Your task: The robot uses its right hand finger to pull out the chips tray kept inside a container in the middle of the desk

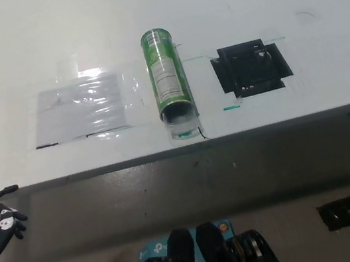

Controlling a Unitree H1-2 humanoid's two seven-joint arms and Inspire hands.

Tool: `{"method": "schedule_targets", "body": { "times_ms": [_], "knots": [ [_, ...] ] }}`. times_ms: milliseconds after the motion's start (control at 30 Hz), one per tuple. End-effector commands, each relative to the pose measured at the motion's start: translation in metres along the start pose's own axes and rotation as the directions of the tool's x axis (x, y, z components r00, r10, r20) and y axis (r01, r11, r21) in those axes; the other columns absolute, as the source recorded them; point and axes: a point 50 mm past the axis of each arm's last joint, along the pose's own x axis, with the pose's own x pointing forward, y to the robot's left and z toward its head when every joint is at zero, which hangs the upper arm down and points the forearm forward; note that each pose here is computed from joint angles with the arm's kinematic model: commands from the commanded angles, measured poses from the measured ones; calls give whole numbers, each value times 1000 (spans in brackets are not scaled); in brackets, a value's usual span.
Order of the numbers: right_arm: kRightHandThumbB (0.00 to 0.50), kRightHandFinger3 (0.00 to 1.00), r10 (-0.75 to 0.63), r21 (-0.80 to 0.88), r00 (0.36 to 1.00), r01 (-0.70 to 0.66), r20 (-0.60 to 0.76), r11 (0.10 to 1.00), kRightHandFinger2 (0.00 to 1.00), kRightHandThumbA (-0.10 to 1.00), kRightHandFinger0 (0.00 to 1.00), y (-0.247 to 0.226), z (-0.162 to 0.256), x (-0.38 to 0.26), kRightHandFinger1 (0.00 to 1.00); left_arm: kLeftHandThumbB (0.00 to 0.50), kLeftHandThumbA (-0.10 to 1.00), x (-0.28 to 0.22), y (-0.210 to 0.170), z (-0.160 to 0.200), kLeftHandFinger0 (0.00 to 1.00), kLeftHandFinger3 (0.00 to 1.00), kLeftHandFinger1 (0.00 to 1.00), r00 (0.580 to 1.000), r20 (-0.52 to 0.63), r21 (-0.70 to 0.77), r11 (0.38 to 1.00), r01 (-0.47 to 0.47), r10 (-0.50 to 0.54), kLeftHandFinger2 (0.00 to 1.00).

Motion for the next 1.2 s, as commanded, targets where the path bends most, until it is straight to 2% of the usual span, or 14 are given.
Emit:
{"method": "schedule_targets", "body": {
  "times_ms": [0,67,200,333,433,467,533,567,600,733,900,933,1033,1167],
  "knots": [
    [234,760,49,-40,976,-42,211,998,695,-100,290,-1,80,33,429,104,-34,3,5,13,287,660,296,999,33,4,1000,17,-17,324],
    [233,764,72,-45,962,-62,264,997,692,-100,264,4,101,42,396,103,-28,4,4,12,286,657,293,999,33,9,1000,18,-18,321],
    [234,816,148,-106,927,-119,345,987,739,-100,267,16,137,57,432,93,-52,3,4,11,276,658,285,999,31,2,1000,23,-23,317],
    [289,911,241,-182,889,-182,390,966,801,-100,185,47,164,80,358,89,-60,2,4,11,292,654,298,999,28,-4,1000,21,-21,325],
    [317,914,302,-234,866,-222,398,946,815,-100,504,63,173,85,409,97,-53,4,3,11,281,650,292,999,26,-3,1000,27,-27,320],
    [322,917,327,-254,858,-240,396,937,798,-100,578,71,176,85,256,96,-52,4,3,11,278,648,291,999,27,-6,1000,28,-27,320],
    [322,918,352,-272,849,-258,394,927,791,-100,615,80,181,85,213,95,-51,5,3,11,279,647,292,999,30,-7,1000,28,-28,321],
    [334,919,369,-309,842,-257,393,916,792,-100,336,85,183,85,102,88,-56,5,4,12,280,650,294,999,33,-8,999,31,-31,326],
    [318,931,421,-330,814,-301,400,895,847,-100,183,97,185,85,27,93,-56,4,4,12,284,646,293,999,40,-5,999,34,-34,321],
    [307,948,498,-393,762,-344,413,853,945,-100,204,113,190,86,0,88,-59,5,4,14,294,649,297,998,45,-8,999,37,-37,324],
    [297,933,539,-417,736,-374,410,828,971,-100,201,123,190,89,4,92,-54,5,4,16,305,649,301,999,34,-1,1000,29,-28,326],
    [299,910,572,-478,726,-374,382,794,987,-100,25,131,190,91,21,94,-64,5,4,16,298,644,295,999,39,-13,999,32,-31,326],
    [293,909,600,-524,718,-380,353,763,977,-100,36,136,189,92,85,80,-91,4,4,17,292,644,292,999,45,-10,999,32,-31,322],
    [268,912,661,-563,666,-416,346,714,953,-100,24,147,181,97,83,70,-100,5,8,20,303,656,300,999,46,-1,1000,30,-30,330]
  ]
}}
